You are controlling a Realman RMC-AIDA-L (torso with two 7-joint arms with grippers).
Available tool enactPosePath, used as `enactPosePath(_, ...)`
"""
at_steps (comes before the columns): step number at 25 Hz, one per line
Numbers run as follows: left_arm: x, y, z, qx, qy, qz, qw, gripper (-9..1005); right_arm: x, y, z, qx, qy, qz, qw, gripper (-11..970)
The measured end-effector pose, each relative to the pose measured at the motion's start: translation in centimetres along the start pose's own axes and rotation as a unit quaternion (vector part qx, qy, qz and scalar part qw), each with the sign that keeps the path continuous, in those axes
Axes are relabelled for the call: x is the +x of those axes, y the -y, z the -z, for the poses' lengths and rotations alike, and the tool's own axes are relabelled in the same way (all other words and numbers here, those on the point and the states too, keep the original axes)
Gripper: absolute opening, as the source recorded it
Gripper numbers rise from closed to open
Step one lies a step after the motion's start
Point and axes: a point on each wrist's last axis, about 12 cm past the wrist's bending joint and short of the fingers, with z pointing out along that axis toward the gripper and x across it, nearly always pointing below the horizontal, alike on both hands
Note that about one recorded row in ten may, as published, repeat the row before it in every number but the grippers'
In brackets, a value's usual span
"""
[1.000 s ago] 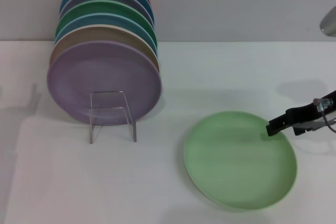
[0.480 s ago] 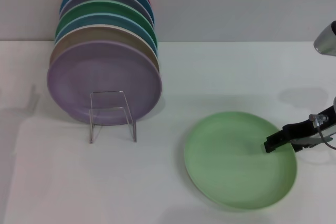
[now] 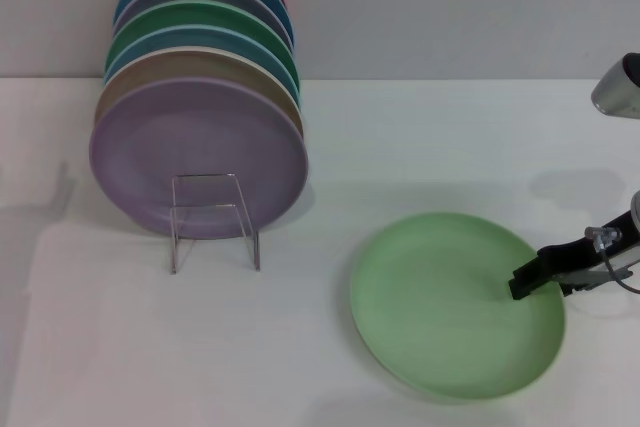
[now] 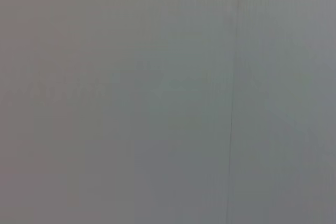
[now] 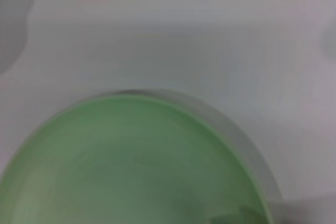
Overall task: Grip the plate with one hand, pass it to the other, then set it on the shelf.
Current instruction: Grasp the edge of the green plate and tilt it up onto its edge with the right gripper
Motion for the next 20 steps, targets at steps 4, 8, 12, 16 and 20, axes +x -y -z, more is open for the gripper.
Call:
enactPosePath(4, -0.01, -0.04, -0.01, -0.001, 0.0, 0.0, 1.0, 860, -0.05, 0.07, 0.11, 0.0, 0.002, -0.003, 1.0, 632)
enactPosePath(8, -0.03, -0.11, 0.02, -0.003, 0.001, 0.0, 1.0, 860, -0.15, 0.0, 0.14, 0.001, 0.002, -0.001, 1.0, 446)
enactPosePath(12, -0.07, -0.2, 0.04, -0.005, 0.002, -0.001, 1.0, 860, -0.14, -0.03, 0.05, 0.003, -0.001, 0.001, 1.0, 256)
enactPosePath(16, -0.12, -0.24, 0.07, -0.006, 0.004, -0.001, 1.0, 860, -0.06, -0.01, -0.07, 0.003, -0.004, 0.002, 1.0, 218)
enactPosePath(20, -0.14, -0.25, 0.07, -0.006, 0.005, -0.001, 1.0, 860, -0.07, 0.01, -0.01, 0.005, -0.002, 0.009, 1.0, 172)
